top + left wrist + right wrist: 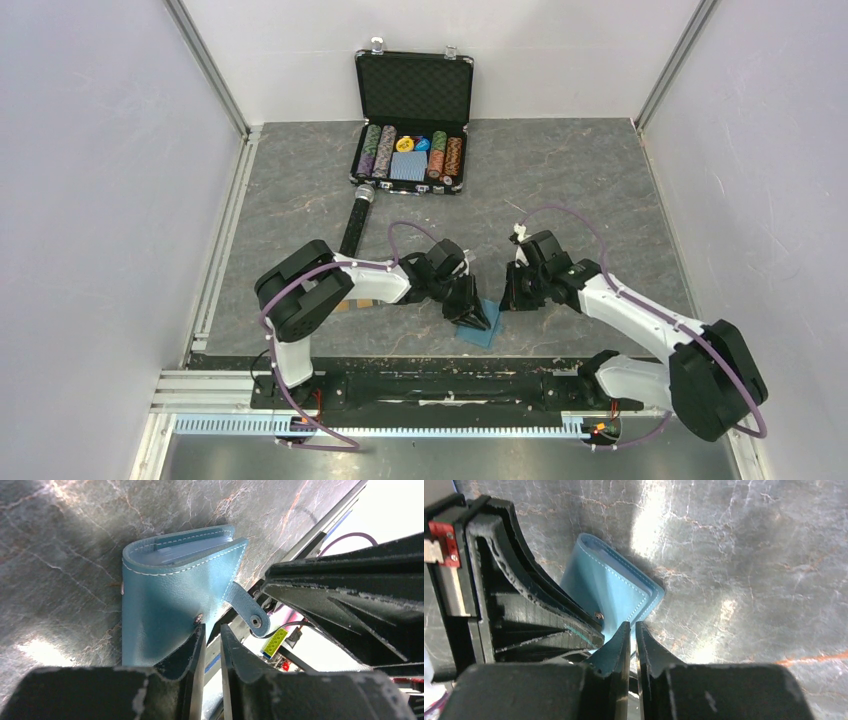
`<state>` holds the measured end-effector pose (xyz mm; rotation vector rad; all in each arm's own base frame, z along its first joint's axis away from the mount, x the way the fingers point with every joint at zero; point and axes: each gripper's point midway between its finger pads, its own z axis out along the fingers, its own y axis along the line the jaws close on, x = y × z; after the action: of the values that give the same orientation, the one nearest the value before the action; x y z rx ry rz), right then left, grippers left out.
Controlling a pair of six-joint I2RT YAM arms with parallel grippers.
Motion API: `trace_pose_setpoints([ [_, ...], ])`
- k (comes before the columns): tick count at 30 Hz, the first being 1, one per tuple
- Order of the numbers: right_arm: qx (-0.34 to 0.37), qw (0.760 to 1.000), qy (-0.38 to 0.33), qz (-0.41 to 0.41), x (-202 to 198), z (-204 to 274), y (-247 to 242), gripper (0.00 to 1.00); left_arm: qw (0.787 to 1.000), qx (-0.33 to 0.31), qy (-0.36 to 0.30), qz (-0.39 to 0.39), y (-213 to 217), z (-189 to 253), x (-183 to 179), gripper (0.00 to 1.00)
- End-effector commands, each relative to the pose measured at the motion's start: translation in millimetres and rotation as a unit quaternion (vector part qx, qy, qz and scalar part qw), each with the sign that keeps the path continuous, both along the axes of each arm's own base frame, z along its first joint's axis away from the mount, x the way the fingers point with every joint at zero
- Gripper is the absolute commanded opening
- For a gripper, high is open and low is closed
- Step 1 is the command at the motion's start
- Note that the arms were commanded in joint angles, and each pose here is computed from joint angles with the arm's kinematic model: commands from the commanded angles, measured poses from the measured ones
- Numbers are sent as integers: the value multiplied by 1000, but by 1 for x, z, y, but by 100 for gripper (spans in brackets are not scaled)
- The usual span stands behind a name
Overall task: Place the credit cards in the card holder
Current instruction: Close the card holder at the center of the board.
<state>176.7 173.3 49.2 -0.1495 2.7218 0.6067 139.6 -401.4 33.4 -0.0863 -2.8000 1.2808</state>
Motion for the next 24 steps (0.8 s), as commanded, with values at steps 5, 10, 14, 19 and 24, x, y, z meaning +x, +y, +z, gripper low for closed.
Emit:
trace_pose_setpoints([
  [5,67,998,-2,15,23,-6,23,10,1000,-3,-11,-2,-1,4,1,28],
  [10,21,1000,16,1,17,-34,5,8,998,-22,-53,2,-2,26,9,39],
  [14,-1,1000,17,-3,11,-43,-4,7,996,-41,-81,3,-4,44,13,42],
  [19,-1,1000,19,-1,9,-44,-6,7,995,-41,-95,-14,-10,48,10,42],
  [24,2,1000,17,-2,11,-41,-4,7,994,5,-106,-42,-12,36,2,42],
])
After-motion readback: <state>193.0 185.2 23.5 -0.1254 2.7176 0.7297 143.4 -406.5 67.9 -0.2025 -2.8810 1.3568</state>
